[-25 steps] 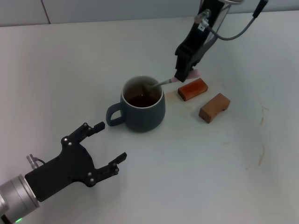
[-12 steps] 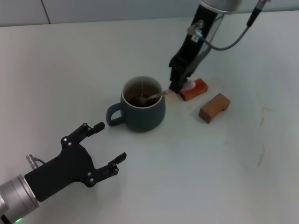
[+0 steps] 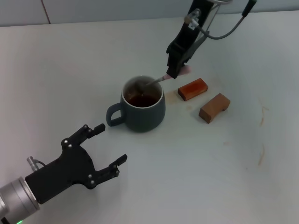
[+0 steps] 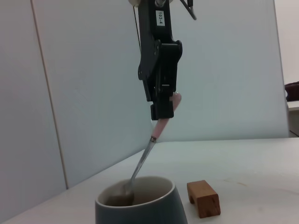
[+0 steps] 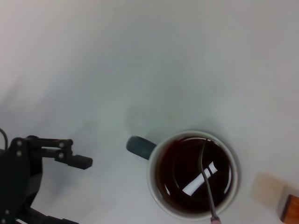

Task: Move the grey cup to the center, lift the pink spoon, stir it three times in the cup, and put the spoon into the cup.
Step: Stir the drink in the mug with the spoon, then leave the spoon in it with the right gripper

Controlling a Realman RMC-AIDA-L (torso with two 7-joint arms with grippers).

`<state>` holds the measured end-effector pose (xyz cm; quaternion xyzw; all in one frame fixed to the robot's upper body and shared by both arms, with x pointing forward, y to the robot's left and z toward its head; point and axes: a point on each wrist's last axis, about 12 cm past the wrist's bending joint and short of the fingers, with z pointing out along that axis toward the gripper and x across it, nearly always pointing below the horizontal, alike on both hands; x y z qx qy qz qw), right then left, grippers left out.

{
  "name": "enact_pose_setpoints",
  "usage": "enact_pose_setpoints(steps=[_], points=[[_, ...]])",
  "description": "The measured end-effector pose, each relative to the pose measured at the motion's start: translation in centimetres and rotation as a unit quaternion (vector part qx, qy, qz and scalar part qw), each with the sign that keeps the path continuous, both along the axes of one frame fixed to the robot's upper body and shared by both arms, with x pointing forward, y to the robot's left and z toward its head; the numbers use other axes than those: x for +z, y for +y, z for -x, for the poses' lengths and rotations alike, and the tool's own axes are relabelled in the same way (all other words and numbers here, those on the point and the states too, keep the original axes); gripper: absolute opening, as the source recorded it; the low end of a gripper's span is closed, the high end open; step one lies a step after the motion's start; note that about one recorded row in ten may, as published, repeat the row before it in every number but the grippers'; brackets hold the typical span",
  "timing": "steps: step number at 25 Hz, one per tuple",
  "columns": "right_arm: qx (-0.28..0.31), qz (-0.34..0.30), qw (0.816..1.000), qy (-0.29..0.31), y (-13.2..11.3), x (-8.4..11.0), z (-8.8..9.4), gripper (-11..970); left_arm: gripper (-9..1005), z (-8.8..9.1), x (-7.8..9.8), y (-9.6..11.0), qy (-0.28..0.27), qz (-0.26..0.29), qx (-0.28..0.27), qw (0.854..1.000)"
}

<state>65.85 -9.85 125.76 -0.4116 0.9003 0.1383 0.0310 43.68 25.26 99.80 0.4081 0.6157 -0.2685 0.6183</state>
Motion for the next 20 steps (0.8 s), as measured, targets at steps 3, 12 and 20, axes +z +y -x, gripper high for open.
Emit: enact_pose_setpoints(steps=[3,12,20], points=[[-0.005,0.003,1.0,0.01,-0.6,-0.1,0.1,114,852,0.0,0.0,0.0,0.001,-0.001,-0.002,1.0],[0.014,0.008,0.999,0.04,0.3,-0.6,1.3,114,852,0.1,0.0,0.1,0.003,-0.002,-0.002,1.0],[0.021,-0.003,1.0,-0.005,1.9,0.0,0.8,114,852,0.1,0.0,0.0,0.002,-0.001,-0.003,1.0]])
